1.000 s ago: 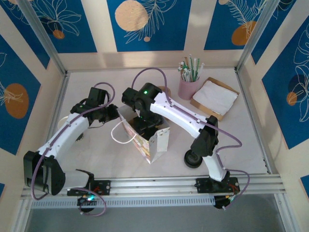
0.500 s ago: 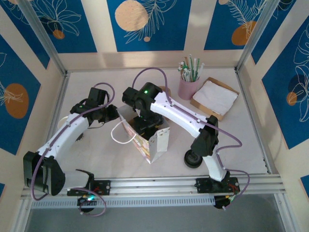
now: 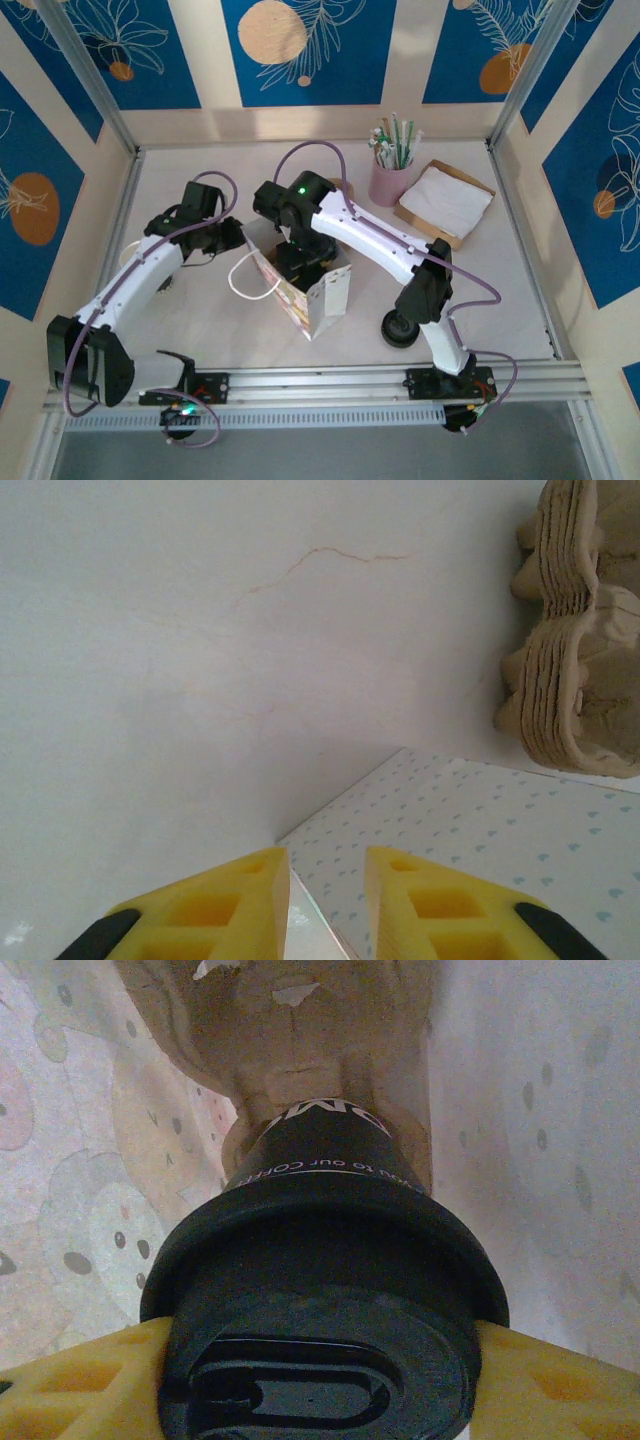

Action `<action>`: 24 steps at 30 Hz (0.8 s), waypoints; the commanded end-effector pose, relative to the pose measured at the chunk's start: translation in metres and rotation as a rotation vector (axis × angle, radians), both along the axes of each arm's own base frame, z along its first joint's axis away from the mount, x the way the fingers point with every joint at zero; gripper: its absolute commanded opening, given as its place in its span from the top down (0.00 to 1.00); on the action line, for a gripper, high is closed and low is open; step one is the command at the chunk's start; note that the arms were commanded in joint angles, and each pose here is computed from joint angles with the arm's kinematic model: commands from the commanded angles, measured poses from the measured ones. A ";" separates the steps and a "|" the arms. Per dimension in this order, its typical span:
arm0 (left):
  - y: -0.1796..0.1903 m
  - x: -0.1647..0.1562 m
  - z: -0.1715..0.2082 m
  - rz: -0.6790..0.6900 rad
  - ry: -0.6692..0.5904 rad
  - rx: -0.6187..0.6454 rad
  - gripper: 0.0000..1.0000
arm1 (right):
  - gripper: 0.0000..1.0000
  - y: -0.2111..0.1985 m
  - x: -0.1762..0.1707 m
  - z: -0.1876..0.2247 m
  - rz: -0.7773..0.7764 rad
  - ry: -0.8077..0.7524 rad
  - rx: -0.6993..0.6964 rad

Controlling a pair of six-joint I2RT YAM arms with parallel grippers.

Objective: Pack the takeout coffee

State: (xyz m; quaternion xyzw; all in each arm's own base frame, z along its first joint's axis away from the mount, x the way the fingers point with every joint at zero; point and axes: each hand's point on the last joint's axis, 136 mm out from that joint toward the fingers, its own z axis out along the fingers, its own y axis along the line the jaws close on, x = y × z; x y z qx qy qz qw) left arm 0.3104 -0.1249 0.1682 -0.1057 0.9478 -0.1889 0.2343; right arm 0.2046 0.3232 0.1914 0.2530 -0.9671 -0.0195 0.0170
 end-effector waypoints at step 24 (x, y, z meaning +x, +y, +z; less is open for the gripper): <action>0.003 0.002 0.023 -0.008 -0.062 0.029 0.74 | 0.45 -0.030 -0.034 0.002 0.021 0.157 -0.103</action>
